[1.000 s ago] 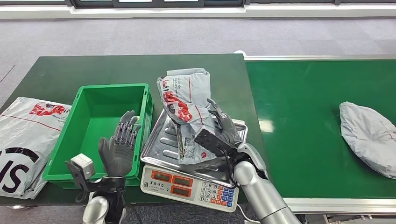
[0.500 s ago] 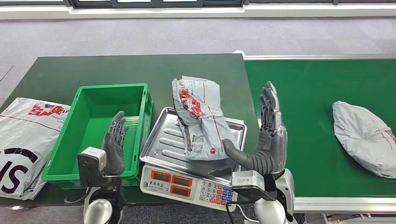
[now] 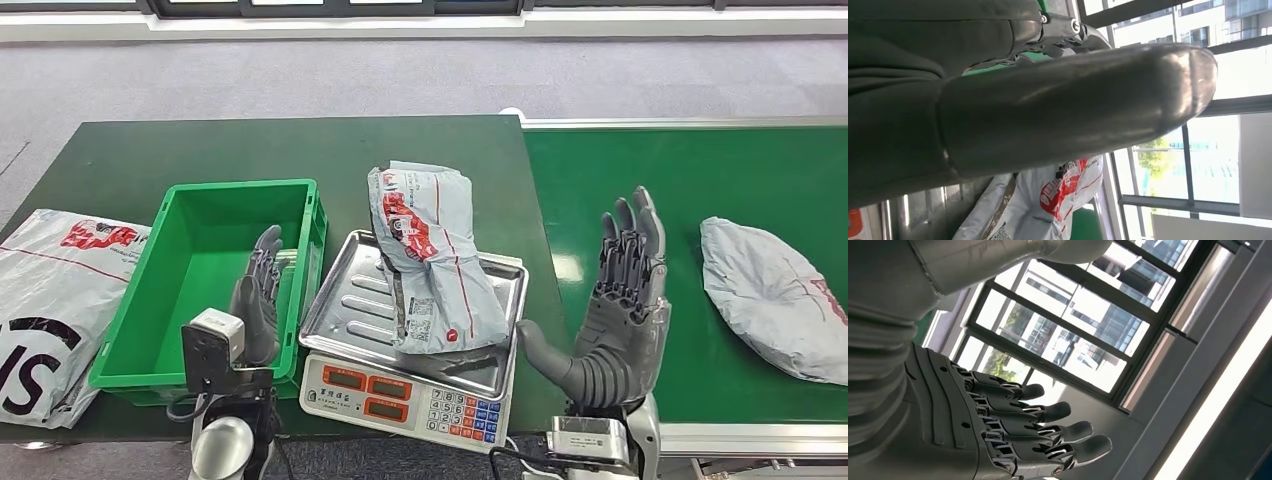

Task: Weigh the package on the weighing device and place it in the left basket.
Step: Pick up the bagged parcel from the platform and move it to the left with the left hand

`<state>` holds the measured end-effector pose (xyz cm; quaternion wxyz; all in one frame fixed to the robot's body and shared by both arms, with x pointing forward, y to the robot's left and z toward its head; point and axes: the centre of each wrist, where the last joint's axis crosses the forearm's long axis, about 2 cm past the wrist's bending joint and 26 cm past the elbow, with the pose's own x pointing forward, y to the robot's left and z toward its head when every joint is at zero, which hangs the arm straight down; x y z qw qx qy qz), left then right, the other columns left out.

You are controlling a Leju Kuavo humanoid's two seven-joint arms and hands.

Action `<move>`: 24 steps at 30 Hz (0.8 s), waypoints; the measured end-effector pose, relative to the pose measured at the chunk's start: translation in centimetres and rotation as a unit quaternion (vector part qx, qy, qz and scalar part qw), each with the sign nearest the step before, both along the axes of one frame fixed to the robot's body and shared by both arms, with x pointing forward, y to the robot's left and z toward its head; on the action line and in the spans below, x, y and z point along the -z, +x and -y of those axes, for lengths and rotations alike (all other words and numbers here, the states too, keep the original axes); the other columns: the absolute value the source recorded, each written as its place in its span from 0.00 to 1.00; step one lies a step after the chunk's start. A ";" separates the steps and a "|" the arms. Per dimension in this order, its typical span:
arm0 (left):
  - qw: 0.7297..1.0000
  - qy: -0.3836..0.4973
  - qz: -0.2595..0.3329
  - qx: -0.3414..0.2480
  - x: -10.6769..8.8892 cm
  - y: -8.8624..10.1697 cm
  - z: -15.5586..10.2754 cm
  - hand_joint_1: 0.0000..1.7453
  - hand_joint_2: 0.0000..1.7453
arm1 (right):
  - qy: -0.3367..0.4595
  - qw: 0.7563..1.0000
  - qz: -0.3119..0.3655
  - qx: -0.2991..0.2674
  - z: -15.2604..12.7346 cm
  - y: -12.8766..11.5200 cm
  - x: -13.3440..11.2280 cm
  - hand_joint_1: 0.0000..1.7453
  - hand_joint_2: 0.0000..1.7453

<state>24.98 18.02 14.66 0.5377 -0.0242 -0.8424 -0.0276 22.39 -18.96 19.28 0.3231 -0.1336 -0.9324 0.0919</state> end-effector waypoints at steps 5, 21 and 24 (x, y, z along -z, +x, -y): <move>0.999 0.043 0.018 -0.017 0.3 -0.7 -0.2 0.00 0.00 | 0.014 0.999 0.039 0.000 0.2 -0.3 0.2 0.00 1.00; 0.897 0.400 0.089 0.165 -4.1 10.7 8.9 0.00 1.00 | 0.029 0.995 0.088 -0.024 0.2 1.6 -2.7 0.00 1.00; 0.885 0.423 0.085 0.176 -4.6 11.9 10.0 0.00 1.00 | 0.028 0.995 0.090 -0.032 -0.1 2.5 -3.2 0.00 1.00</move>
